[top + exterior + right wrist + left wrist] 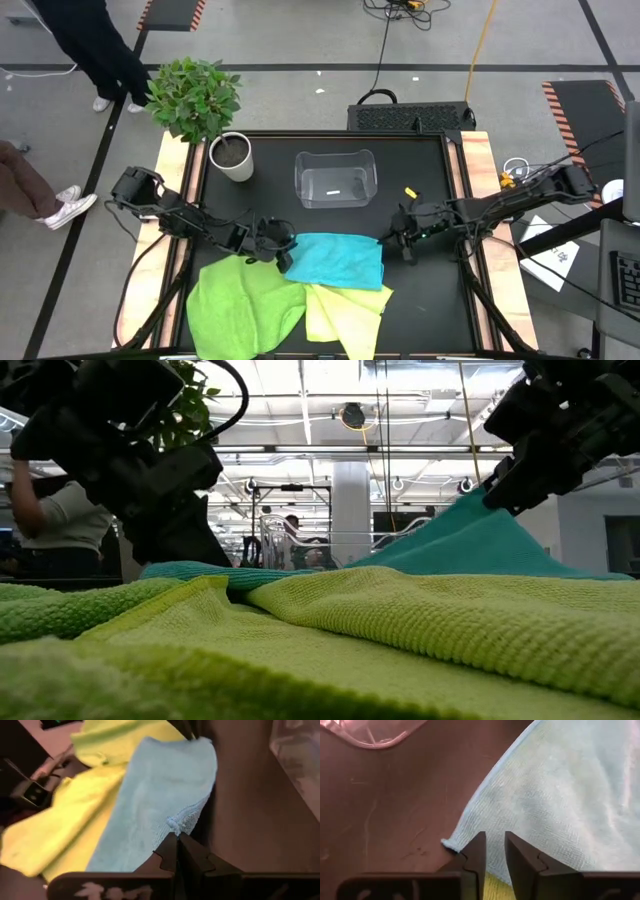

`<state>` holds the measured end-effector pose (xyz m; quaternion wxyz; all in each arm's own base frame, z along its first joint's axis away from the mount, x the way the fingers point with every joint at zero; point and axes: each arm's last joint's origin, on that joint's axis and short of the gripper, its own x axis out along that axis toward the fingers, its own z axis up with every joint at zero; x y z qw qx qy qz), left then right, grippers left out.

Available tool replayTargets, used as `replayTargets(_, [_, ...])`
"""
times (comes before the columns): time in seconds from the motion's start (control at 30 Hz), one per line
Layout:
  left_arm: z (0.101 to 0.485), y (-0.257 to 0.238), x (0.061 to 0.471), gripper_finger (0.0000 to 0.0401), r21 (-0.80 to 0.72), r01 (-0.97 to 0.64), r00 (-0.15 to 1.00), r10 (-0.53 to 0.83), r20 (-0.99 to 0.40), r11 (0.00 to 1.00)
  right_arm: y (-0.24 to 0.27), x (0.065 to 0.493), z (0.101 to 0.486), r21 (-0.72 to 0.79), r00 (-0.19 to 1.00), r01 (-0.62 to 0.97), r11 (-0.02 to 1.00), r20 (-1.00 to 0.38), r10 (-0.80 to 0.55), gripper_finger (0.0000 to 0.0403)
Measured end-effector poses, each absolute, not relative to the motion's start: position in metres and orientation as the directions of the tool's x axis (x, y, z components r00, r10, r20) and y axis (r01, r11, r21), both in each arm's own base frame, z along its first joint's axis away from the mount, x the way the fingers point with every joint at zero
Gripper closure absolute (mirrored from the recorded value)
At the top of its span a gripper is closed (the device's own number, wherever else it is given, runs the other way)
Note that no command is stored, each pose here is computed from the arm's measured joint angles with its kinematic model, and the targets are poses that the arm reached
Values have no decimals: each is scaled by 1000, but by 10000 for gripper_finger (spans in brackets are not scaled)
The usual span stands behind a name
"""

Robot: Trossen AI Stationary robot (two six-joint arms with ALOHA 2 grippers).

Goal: Fold microfiber towels
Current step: Fold the blue towel

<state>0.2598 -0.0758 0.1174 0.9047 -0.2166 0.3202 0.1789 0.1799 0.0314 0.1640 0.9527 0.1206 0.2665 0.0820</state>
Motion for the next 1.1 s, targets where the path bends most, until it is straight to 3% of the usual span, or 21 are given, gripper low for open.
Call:
replayTargets(0.53, [117, -61, 264, 189, -311, -479, 721, 166, -673, 821, 32, 172, 175, 313, 846, -167, 935, -442, 299, 403])
replayTargets(0.83, [121, -61, 269, 178, -360, -411, 762, 99, -640, 837, 32, 172, 175, 314, 848, -169, 934, -436, 300, 403])
replayTargets(1.1, [107, -49, 271, 178, -249, -396, 709, 122, -694, 884, 33, 172, 176, 325, 841, -192, 926, -431, 326, 403])
